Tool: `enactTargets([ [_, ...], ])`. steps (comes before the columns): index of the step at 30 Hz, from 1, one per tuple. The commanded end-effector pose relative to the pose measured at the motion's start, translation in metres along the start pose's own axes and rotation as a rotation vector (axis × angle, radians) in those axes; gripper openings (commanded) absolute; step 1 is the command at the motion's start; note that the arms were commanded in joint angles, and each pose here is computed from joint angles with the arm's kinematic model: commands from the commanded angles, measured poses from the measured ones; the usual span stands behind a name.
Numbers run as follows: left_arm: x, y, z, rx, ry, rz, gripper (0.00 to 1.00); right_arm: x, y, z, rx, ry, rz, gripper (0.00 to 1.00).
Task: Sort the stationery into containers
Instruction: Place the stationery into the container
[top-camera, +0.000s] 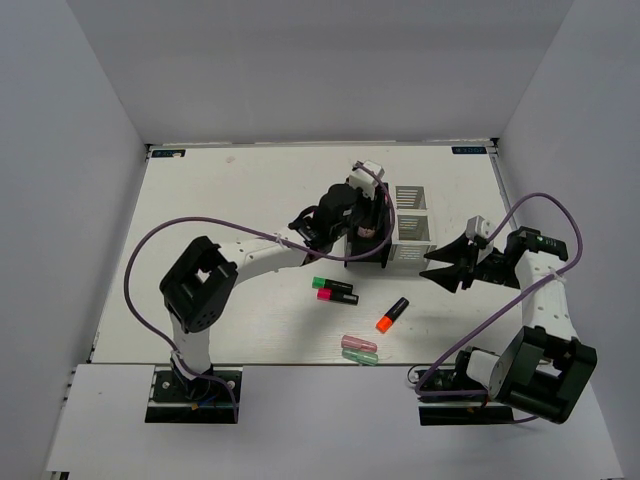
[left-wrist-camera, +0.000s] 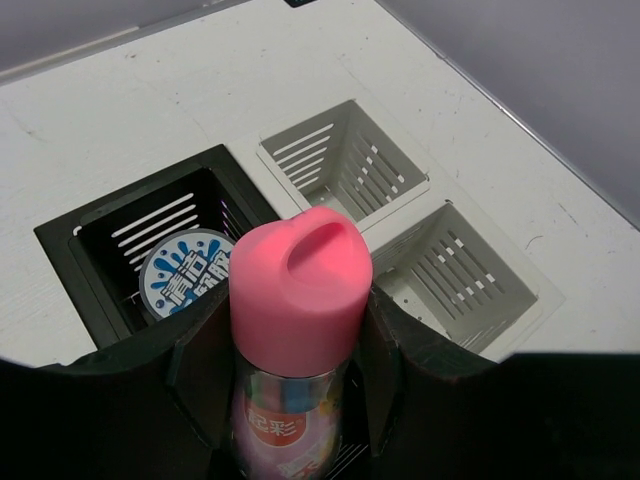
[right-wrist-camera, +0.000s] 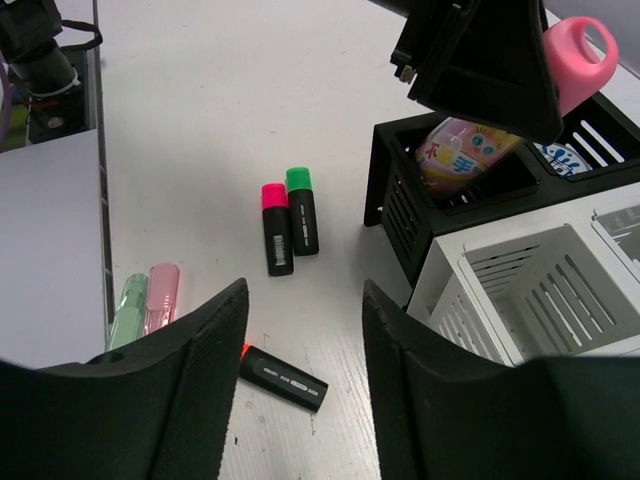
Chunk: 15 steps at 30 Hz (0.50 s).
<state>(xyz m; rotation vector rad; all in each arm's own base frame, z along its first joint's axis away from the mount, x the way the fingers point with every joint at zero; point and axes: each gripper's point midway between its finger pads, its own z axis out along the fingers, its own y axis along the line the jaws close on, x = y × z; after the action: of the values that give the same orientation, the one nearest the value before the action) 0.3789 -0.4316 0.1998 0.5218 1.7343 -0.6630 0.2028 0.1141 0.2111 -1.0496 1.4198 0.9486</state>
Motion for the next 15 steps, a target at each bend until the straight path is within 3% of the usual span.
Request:
enactTargets([
  [1,-0.019,-0.006,-0.005,0.003,-0.051,0.012,0.43,-0.019,0.036,-0.001,-0.011,-0.04,0.26,0.55],
  [3,-0.021,-0.011,-0.008,0.005,-0.053,0.027,0.61,-0.02,0.037,-0.001,-0.009,-0.041,0.256,0.57],
  [6,-0.028,-0.017,-0.013,0.008,-0.06,0.057,0.75,-0.021,0.037,-0.001,-0.004,-0.045,0.251,0.6],
  [8,-0.041,-0.026,-0.02,0.02,-0.08,0.065,0.9,-0.022,0.037,-0.001,-0.002,-0.045,0.249,0.61],
  [9,-0.044,-0.028,-0.022,0.023,-0.084,0.077,0.92,-0.022,0.037,-0.001,-0.002,-0.045,0.252,0.63],
  [11,-0.055,-0.034,-0.029,0.031,-0.097,0.08,0.92,-0.024,0.036,-0.002,0.003,-0.047,0.249,0.72],
  [12,-0.063,-0.04,-0.035,0.041,-0.112,0.08,0.92,-0.023,0.037,-0.002,0.004,-0.042,0.264,0.9],
  [13,-0.065,-0.042,-0.038,0.042,-0.117,0.081,0.88,-0.024,0.037,-0.003,0.005,-0.041,0.274,0.9],
  [15,-0.081,-0.058,-0.061,0.07,-0.152,0.094,0.65,-0.026,0.031,-0.004,0.01,-0.038,0.321,0.9],
])
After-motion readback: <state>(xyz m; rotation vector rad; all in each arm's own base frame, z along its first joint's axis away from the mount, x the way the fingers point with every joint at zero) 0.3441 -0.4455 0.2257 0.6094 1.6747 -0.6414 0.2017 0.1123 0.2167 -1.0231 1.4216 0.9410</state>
